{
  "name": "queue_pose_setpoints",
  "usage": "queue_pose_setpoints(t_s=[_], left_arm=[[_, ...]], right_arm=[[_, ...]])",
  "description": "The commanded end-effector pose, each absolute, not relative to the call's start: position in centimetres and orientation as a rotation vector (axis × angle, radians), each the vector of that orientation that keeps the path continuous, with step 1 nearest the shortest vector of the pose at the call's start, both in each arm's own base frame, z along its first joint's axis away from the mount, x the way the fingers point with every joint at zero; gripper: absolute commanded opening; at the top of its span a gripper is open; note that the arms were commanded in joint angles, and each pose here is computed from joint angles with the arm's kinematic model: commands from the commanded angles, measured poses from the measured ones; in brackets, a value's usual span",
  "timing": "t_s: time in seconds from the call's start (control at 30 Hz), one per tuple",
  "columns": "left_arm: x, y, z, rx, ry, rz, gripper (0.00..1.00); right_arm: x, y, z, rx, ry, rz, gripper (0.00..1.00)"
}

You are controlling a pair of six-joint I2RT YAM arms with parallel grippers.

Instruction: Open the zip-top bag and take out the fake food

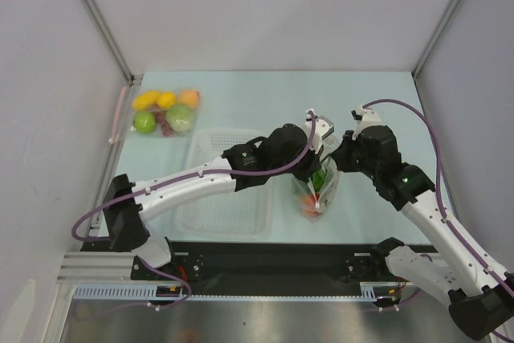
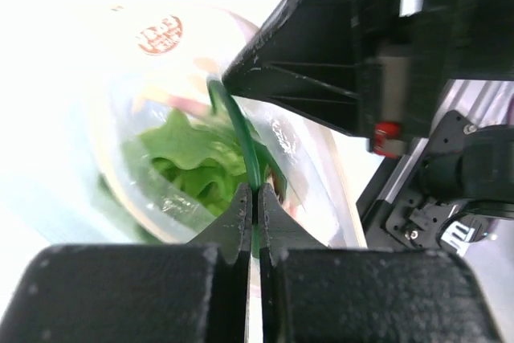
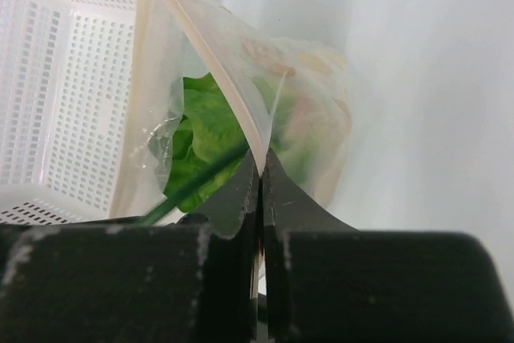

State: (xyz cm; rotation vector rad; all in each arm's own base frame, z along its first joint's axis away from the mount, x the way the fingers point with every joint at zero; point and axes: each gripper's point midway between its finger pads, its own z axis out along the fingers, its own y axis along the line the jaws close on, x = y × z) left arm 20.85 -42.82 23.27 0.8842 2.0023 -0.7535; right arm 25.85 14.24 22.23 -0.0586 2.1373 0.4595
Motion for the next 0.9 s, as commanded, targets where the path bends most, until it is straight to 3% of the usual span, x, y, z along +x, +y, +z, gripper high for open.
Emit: queue_pose_setpoints(t_s=[0.0,0.87], left_arm=[[20.9,-42.2,28.3,0.829,1.886,-0.795,0.0],[21.5,-35.6,43.7,0.629,1.556,-0.852,0.0]], right_arm=[[25.9,14.1,22.4,-0.055,2.126,0.462,0.0],[26.0,13.4,22.2,-0.035,2.133,0.431,0.0]])
